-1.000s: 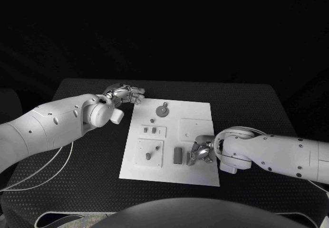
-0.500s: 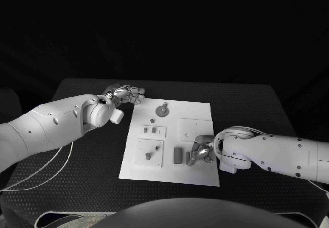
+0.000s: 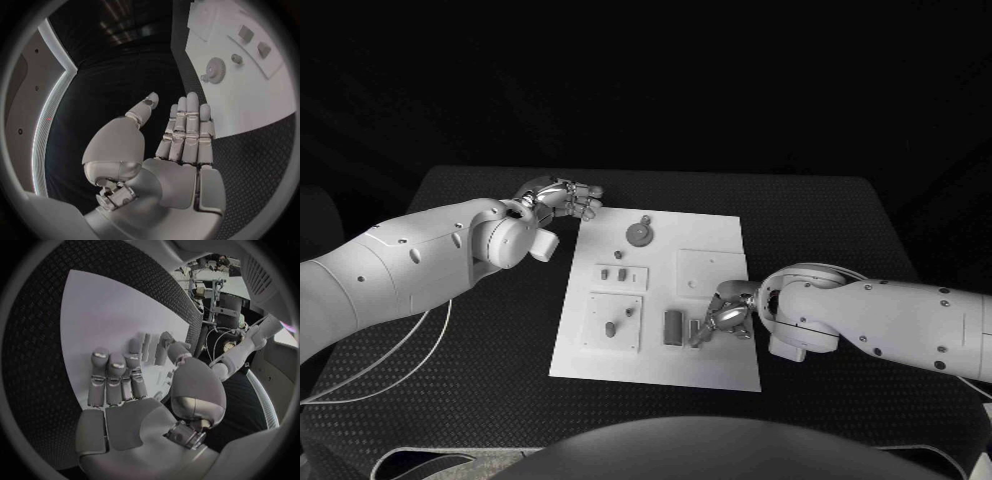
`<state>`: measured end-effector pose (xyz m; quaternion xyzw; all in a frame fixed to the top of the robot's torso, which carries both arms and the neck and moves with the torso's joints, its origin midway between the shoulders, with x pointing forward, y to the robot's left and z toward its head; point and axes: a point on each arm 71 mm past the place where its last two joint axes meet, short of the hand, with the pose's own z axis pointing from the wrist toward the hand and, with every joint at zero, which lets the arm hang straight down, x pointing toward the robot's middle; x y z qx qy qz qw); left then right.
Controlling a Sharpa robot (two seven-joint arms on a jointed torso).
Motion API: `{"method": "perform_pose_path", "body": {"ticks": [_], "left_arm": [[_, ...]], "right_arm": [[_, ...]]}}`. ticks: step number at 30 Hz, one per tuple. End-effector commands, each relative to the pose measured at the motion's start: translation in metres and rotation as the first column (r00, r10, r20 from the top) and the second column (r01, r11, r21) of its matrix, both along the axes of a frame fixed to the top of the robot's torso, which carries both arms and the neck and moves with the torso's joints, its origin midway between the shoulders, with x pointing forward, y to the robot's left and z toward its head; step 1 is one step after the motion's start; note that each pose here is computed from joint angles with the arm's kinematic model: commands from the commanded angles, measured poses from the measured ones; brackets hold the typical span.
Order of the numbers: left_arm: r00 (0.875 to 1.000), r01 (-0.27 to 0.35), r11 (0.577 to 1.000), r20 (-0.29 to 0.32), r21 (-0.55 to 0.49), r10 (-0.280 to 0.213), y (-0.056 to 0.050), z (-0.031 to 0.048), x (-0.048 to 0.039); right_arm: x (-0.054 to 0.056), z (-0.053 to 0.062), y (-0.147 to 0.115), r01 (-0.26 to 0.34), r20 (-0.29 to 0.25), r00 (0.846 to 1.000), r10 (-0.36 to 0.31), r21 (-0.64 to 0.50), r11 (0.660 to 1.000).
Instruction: Assemble the parts on the task board
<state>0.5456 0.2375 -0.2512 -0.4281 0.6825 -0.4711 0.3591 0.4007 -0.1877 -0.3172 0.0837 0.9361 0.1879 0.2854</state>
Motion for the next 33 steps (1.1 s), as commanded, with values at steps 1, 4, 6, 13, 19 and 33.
{"method": "perform_pose_path", "body": {"ticks": [1, 4, 6, 13, 19, 33], "left_arm": [[1.000, 0.012, 1.000, 0.007, -0.005, -0.012, -0.002, 0.0009, 0.0005], [1.000, 0.012, 1.000, 0.008, -0.006, -0.012, -0.004, 0.0007, 0.0015], [1.000, 0.008, 1.000, 0.009, -0.003, -0.008, -0.004, 0.0002, 0.0026], [1.000, -0.008, 1.000, 0.011, -0.006, 0.008, -0.001, 0.0000, 0.0042], [0.999, -0.029, 0.999, 0.013, -0.015, 0.029, 0.005, 0.0022, 0.0064], [0.991, -0.135, 0.989, -0.001, -0.057, 0.135, 0.029, 0.0128, 0.0289]], "right_arm": [[0.002, 0.003, -0.005, -0.002, -0.015, 1.000, 0.002, 0.005, 1.000], [0.002, 0.008, -0.018, -0.016, -0.014, 1.000, 0.017, 0.036, 0.999], [0.007, 0.013, -0.028, 0.005, -0.019, 1.000, -0.004, 0.065, 0.998], [0.036, 0.030, -0.053, 0.091, 0.028, 0.995, -0.098, 0.177, 0.980], [0.080, 0.052, -0.070, 0.148, 0.163, 0.957, -0.241, 0.440, 0.886], [0.174, 0.079, -0.088, 0.260, 0.244, 0.810, -0.533, 0.664, 0.701]]}}
